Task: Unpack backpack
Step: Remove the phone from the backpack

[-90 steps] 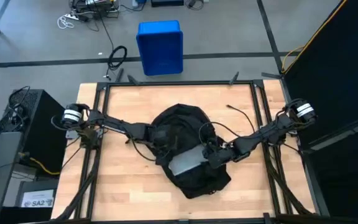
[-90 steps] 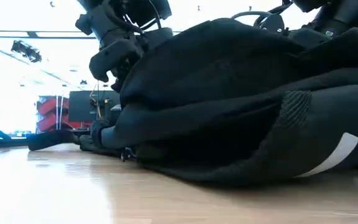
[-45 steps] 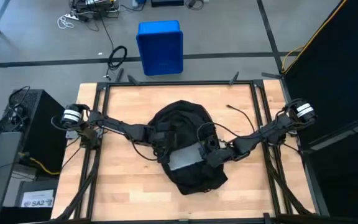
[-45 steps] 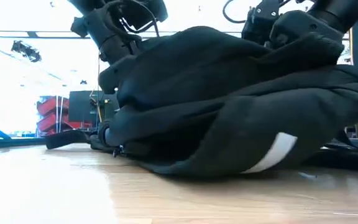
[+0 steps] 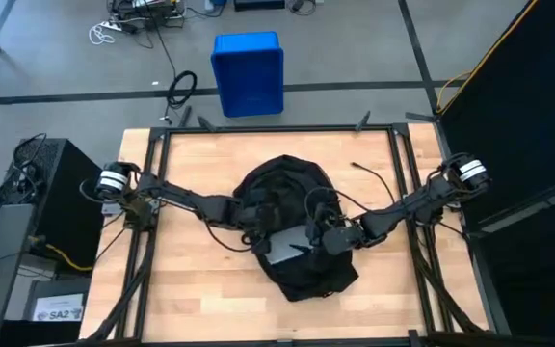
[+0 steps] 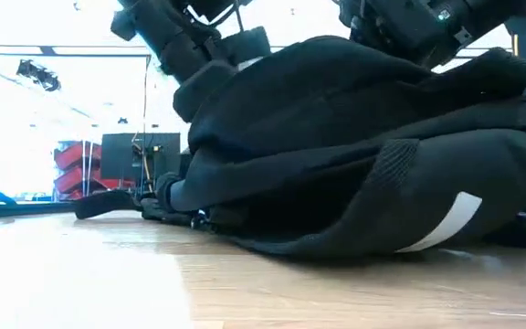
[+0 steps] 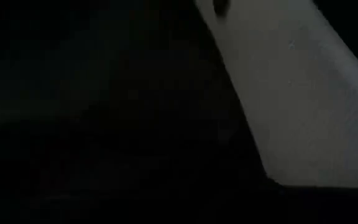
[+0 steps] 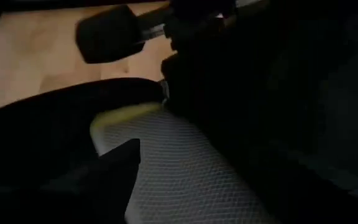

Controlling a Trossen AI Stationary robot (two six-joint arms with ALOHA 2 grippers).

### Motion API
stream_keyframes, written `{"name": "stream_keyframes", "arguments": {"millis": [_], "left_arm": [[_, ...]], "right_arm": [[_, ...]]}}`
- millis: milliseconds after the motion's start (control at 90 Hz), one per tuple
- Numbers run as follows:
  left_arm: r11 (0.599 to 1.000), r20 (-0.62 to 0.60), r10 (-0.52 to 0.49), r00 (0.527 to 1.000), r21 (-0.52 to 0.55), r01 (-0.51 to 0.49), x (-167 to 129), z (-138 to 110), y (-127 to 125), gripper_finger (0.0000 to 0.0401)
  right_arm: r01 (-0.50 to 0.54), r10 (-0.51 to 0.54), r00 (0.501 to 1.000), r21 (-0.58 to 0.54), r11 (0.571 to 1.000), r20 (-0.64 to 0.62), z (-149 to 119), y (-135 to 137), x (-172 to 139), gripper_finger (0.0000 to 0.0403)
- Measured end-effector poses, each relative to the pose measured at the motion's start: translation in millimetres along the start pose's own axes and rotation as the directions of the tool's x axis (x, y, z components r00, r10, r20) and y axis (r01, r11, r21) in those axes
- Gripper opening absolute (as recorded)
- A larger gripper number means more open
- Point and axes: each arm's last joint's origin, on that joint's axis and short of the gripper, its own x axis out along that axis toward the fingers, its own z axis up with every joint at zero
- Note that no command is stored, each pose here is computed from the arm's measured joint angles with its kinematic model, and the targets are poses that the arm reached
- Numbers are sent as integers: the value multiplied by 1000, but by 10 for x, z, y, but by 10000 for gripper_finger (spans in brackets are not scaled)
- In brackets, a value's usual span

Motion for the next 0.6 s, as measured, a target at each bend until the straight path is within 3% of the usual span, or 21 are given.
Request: {"name": "stream_keyframes", "arguments": {"millis": [256,456,600], "left_arm": [[995,21,85,996,45,-86,-148,250,29,0],[990,-2,92,996,111,-91,-269,317,-86,0],[958,-78,230,970,195,-211,-502,324,-131,0]], "right_arm": [[23,-24,999,-22,1000,-38,-31,-46,17,294],[28,-31,999,-56,998,-43,-39,-49,16,272],[49,-55,998,-136,990,-38,-40,-57,15,256]]}}
